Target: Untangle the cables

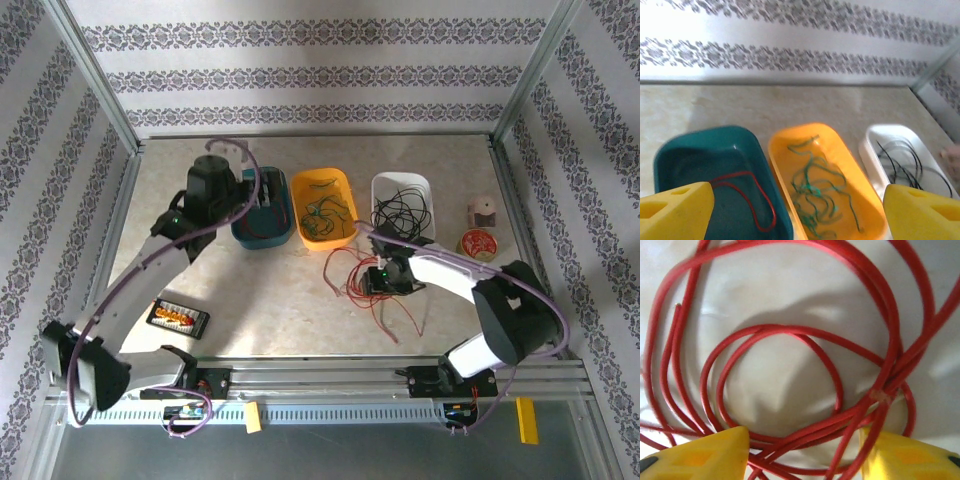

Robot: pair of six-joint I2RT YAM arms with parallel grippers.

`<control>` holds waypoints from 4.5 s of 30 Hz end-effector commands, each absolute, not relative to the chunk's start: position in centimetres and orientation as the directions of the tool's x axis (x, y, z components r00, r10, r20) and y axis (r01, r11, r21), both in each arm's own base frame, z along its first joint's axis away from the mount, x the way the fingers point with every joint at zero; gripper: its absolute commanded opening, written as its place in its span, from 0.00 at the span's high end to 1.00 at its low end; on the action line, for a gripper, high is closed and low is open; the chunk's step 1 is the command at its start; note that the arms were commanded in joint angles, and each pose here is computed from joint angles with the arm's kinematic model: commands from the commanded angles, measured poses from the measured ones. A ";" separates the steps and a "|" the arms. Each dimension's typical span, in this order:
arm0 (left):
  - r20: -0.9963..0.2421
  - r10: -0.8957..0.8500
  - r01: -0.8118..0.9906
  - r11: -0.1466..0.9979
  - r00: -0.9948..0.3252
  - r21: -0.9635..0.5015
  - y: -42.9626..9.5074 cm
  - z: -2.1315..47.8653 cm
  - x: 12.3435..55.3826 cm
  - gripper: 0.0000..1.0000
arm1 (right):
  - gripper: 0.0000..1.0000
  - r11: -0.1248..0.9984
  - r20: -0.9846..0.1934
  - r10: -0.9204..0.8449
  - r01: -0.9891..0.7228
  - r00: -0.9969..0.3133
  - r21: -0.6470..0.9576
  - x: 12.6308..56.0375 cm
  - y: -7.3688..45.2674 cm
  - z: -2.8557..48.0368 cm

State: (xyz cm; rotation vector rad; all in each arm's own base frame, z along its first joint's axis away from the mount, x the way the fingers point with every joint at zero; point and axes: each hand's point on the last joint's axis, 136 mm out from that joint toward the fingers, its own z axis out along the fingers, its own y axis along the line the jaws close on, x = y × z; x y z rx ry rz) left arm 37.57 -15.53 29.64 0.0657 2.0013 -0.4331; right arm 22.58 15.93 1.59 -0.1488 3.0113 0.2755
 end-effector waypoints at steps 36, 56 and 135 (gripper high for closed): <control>-0.541 0.388 0.529 0.839 -0.746 -0.128 -24.3 7.4 28.8 0.31 | 0.46 0.842 -0.258 -0.404 -0.467 -0.878 0.271 22.5 25.9 6.7; -0.315 0.497 0.556 0.820 -0.809 -0.133 -23.5 3.7 26.4 0.49 | 0.47 0.849 -0.288 -0.392 -0.464 -0.874 0.253 22.0 24.7 7.2; -0.924 -0.240 0.311 0.891 -0.297 -0.331 -13.0 40.0 31.9 1.00 | 0.48 0.959 -0.140 -0.220 -0.240 -0.965 0.148 21.4 18.9 -2.5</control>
